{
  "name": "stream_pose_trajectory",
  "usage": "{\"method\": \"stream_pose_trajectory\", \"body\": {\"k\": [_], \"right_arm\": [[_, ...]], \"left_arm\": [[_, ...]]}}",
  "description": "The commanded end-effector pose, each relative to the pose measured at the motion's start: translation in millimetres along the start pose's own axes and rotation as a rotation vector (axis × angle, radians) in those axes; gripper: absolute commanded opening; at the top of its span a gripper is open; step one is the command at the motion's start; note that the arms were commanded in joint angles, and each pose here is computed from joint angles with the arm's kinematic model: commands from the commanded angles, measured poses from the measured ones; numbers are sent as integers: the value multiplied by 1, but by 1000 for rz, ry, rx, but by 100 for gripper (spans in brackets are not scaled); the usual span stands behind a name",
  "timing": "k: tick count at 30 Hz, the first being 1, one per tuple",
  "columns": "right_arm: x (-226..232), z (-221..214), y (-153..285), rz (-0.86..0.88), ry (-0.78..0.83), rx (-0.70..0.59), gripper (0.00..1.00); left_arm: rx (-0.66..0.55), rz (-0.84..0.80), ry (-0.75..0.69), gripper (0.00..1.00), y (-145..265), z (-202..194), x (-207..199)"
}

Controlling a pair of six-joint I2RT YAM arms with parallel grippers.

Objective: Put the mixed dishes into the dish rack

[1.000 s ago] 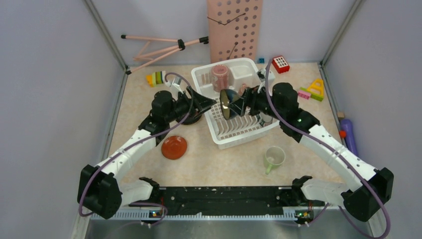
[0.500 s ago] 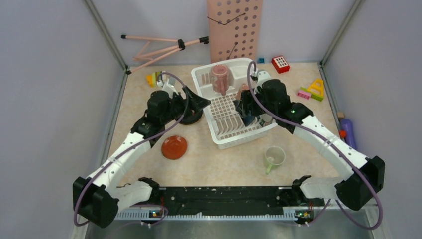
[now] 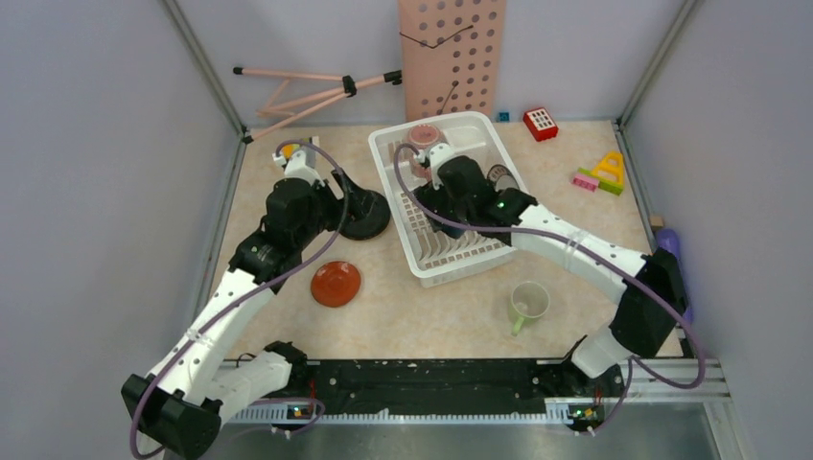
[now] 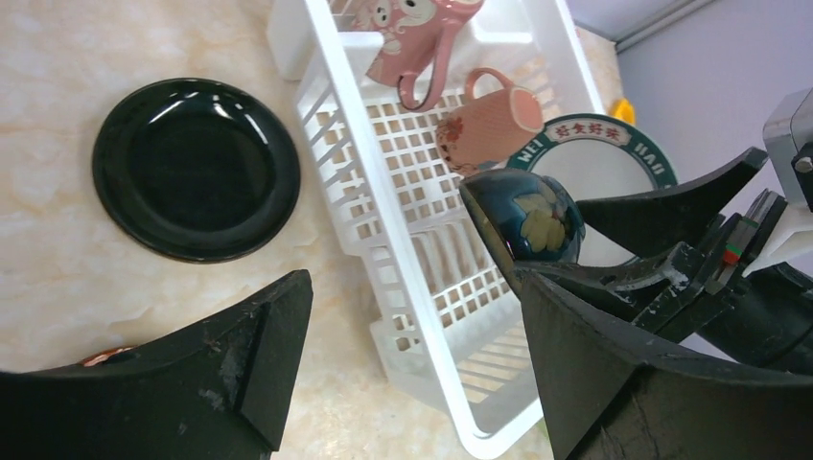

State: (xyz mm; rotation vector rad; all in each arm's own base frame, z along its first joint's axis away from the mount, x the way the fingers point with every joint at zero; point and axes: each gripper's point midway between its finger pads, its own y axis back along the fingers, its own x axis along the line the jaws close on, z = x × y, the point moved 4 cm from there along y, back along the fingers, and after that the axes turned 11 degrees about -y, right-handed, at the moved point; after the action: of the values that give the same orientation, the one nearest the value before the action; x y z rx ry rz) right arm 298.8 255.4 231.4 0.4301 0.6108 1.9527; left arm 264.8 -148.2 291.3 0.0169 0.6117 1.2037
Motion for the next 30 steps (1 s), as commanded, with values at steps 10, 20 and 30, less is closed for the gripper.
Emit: {"method": "stream_pose_trajectory", "body": {"k": [10, 20, 30], "right_arm": [[15, 66, -49, -7, 309, -310, 0], [23, 41, -112, -29, 423, -196, 0], [17, 24, -128, -71, 457, -117, 36]], "left_arm": [[-22, 141, -51, 84, -3, -1, 28], [-25, 217, -17, 83, -5, -3, 47], [-19, 220, -5, 83, -6, -5, 54]]}}
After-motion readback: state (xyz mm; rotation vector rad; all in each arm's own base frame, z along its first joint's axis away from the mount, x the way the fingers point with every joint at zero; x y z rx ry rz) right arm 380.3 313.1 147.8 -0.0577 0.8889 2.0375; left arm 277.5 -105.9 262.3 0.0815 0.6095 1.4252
